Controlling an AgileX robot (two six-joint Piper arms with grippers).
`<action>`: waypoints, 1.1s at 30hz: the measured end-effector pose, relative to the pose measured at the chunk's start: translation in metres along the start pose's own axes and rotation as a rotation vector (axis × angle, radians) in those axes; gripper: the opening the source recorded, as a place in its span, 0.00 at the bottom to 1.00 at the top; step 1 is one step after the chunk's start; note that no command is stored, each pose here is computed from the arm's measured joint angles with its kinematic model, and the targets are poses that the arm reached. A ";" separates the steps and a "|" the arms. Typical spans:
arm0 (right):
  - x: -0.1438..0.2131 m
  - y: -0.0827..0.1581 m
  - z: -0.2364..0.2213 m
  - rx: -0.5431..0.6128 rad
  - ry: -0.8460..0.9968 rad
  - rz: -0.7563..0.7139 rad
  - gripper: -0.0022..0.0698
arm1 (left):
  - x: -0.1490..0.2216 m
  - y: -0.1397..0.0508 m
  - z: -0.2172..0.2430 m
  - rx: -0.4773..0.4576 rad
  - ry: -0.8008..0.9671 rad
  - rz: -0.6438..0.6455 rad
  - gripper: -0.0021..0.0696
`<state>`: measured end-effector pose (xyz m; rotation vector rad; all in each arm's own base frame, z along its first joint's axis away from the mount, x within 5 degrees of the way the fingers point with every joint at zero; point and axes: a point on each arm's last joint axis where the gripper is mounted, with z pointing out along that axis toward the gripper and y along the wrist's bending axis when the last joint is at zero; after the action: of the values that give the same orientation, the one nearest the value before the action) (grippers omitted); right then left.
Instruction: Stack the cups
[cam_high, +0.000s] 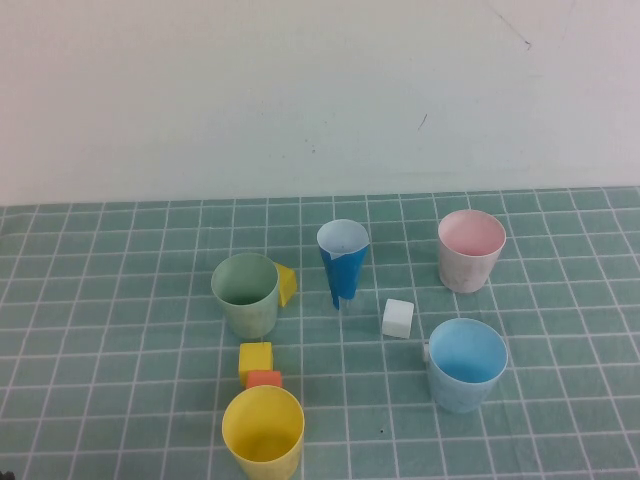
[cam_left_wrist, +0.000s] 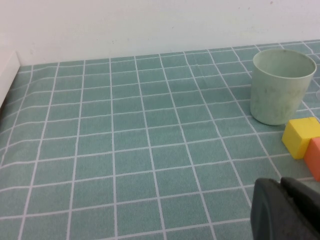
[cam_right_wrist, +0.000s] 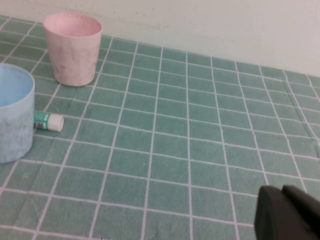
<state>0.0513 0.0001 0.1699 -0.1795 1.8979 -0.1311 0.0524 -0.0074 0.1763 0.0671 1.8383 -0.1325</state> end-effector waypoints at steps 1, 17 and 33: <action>0.000 0.000 0.000 0.000 0.000 0.000 0.03 | 0.000 0.000 0.000 0.000 0.000 0.000 0.03; 0.000 0.000 0.000 0.000 0.000 0.000 0.03 | 0.000 0.000 0.000 0.000 0.000 0.000 0.03; -0.012 -0.004 0.000 0.046 -0.149 -0.042 0.03 | -0.007 0.000 0.000 -0.005 -0.085 0.022 0.03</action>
<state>0.0552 -0.0012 0.1814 -0.1930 1.7420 -0.1850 0.0542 -0.0069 0.1832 0.0771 1.7530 -0.1142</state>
